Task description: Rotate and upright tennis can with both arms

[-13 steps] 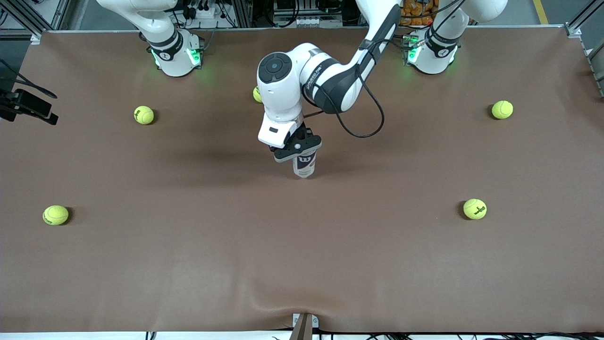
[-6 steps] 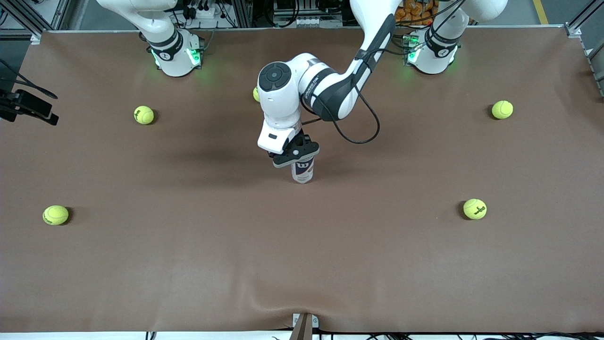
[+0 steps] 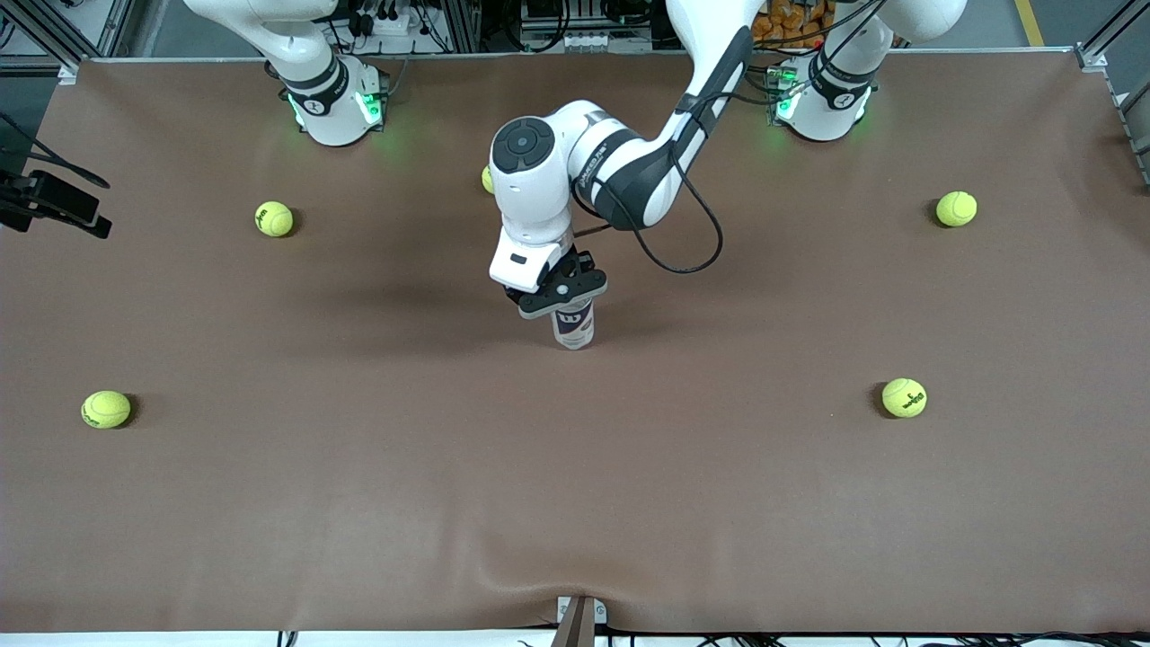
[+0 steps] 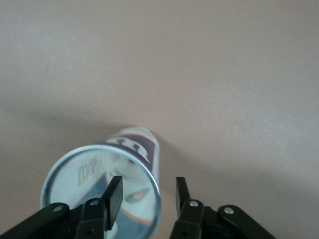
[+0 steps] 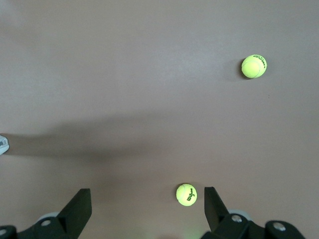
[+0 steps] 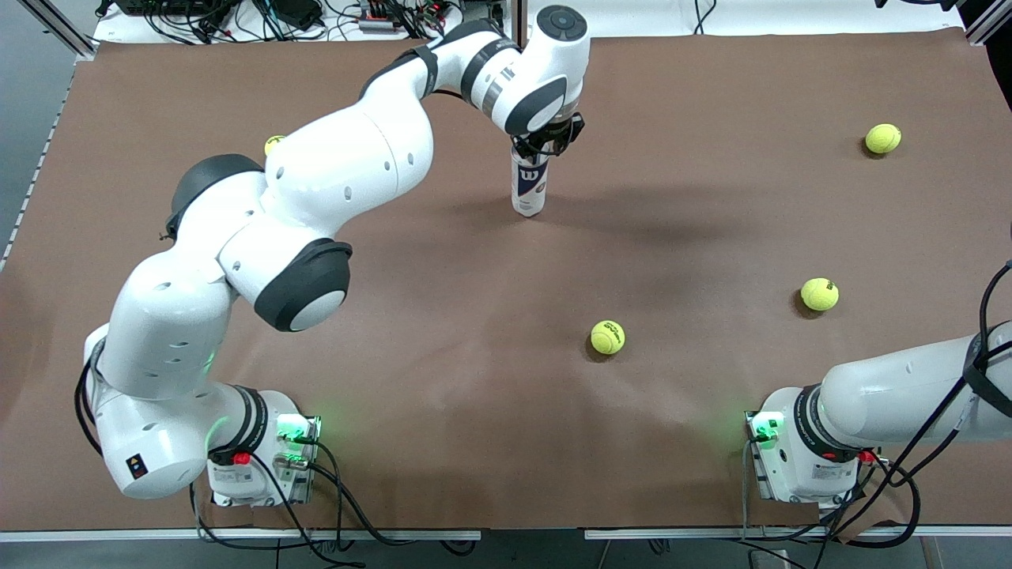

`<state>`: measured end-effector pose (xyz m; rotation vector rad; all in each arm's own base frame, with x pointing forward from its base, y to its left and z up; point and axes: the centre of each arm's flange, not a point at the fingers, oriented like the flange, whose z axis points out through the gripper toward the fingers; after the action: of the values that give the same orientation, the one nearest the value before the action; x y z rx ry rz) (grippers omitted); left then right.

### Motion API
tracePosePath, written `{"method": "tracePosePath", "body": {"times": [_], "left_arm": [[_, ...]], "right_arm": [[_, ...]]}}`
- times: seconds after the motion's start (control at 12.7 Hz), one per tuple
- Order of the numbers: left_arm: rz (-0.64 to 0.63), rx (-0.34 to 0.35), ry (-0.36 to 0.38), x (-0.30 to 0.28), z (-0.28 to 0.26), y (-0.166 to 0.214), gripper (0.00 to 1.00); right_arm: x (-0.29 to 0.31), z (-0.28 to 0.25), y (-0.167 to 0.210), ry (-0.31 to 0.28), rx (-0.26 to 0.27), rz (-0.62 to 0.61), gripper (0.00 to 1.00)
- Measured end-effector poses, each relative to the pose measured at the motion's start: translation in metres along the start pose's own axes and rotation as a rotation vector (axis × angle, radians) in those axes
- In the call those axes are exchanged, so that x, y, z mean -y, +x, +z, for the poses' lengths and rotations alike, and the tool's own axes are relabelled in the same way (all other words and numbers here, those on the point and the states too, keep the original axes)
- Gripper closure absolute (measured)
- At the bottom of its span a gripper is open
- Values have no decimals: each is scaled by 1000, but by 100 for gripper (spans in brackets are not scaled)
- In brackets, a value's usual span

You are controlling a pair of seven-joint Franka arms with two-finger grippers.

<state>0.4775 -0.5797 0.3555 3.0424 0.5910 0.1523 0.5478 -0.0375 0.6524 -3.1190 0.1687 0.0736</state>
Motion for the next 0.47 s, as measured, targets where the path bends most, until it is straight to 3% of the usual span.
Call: {"method": "tracePosePath", "body": {"times": [0.08, 0.39, 0.47], "left_arm": [[-18, 16, -30, 0, -16, 4, 46], [-83, 34, -78, 21, -84, 44, 3], [-89, 34, -89, 24, -95, 49, 0]], "right_arm": [[0, 0, 0, 0, 0, 0, 0], [0, 0, 0, 0, 0, 0, 0], [0, 0, 0, 0, 0, 0, 0]]}}
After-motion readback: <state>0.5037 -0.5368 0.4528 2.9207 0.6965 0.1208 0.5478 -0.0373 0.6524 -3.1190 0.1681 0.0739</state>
